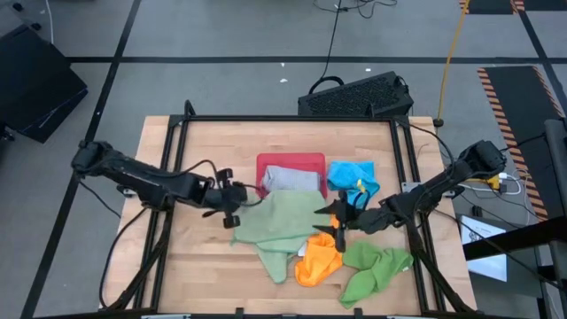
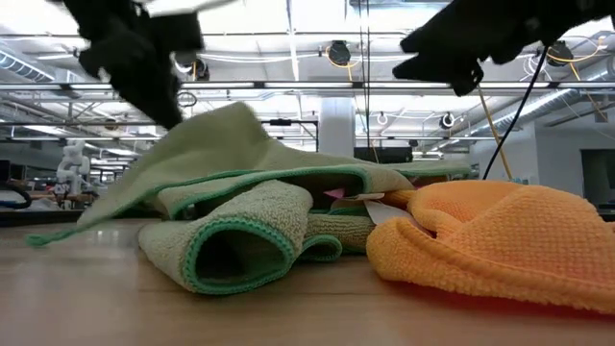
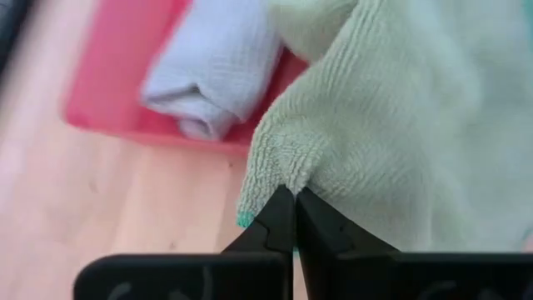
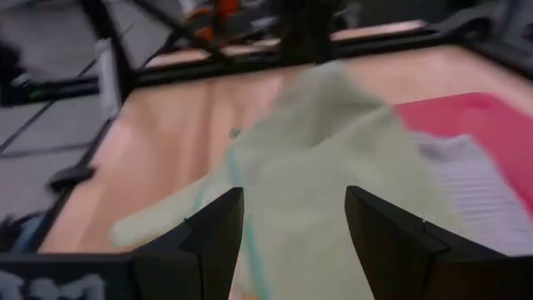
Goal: Fold microfiber towels
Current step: Fold the light green microfiber cloth
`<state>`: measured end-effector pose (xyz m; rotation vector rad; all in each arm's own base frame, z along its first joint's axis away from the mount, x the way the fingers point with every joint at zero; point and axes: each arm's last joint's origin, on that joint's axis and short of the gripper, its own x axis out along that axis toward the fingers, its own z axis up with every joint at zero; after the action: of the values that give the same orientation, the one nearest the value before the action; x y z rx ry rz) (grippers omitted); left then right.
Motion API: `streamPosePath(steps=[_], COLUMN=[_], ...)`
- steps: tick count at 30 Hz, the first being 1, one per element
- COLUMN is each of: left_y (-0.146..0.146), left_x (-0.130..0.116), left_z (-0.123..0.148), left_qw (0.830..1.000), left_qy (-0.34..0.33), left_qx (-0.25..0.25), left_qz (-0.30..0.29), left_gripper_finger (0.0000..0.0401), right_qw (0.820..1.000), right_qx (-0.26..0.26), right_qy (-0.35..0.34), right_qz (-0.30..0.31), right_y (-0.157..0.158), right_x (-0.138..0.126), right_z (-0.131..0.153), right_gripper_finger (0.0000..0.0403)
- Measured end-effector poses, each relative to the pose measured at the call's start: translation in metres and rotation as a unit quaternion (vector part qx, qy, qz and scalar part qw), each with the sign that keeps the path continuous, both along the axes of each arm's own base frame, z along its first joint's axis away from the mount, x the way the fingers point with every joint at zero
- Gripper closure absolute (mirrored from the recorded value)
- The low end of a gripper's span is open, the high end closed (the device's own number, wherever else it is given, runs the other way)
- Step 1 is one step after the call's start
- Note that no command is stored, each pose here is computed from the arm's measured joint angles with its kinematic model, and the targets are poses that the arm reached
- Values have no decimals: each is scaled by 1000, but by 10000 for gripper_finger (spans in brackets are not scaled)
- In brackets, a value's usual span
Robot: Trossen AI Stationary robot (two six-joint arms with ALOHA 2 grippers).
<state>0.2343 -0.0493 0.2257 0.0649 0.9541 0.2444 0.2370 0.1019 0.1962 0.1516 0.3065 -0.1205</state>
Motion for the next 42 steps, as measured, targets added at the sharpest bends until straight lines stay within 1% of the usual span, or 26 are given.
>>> streamPosePath(steps=[1, 4, 8, 12, 13, 16, 20, 22, 24, 28, 31, 34, 36, 38, 41, 42], left_y=[-5, -20, -40, -58, -63, -75, -86, -90, -92, -96, -97, -98, -99, -99, -101, -102], left_x=[-1, 1, 0, -4, -5, -10, -16, -18, -19, -22, -23, -24, -24, -23, -21, -21], left_z=[6, 26, 49, 67, 70, 80, 83, 83, 83, 82, 82, 83, 83, 83, 85, 85], left_qw=[1000, 999, 995, 990, 989, 984, 981, 981, 981, 981, 980, 980, 980, 980, 979, 978], left_qy=[-2, -32, -72, -103, -108, -128, -140, -140, -146, -148, -148, -149, -150, -154, -164, -170], left_qx=[9, 23, 44, 63, 68, 74, 72, 69, 67, 62, 61, 60, 57, 52, 32, 19], left_qz=[-3, -16, -44, -72, -80, -94, -114, -116, -110, -112, -114, -117, -115, -112, -116, -118], left_gripper_finger=[395, 397, 394, 396, 397, 396, 396, 398, 395, 394, 397, 391, 390, 393, 397, 396], right_qw=[1000, 999, 997, 995, 995, 995, 994, 994, 993, 990, 989, 989, 990, 990, 988, 986], right_qx=[0, 0, -8, -6, -2, -13, -50, -66, -67, -67, -77, -79, -75, -76, -96, -107], right_qy=[-8, -29, -64, -93, -99, -96, -89, -74, -68, -44, -35, -24, -14, -8, -1, 3], right_qz=[-11, -20, -29, -33, -27, 7, 41, 54, 74, 117, 121, 119, 116, 116, 123, 126], right_y=[-1, -3, -3, -5, -6, -6, -3, -1, 2, 8, 10, 8, 7, 6, 6, 5], right_x=[1, 10, 32, 59, 67, 88, 114, 126, 140, 161, 168, 168, 167, 166, 165, 164], right_z=[-2, -2, 5, 20, 25, 37, 56, 61, 65, 62, 55, 53, 53, 52, 53, 54], right_gripper_finger=[201, 201, 191, 169, 162, 138, 117, 115, 116, 130, 148, 187, 229, 283, 371, 386])
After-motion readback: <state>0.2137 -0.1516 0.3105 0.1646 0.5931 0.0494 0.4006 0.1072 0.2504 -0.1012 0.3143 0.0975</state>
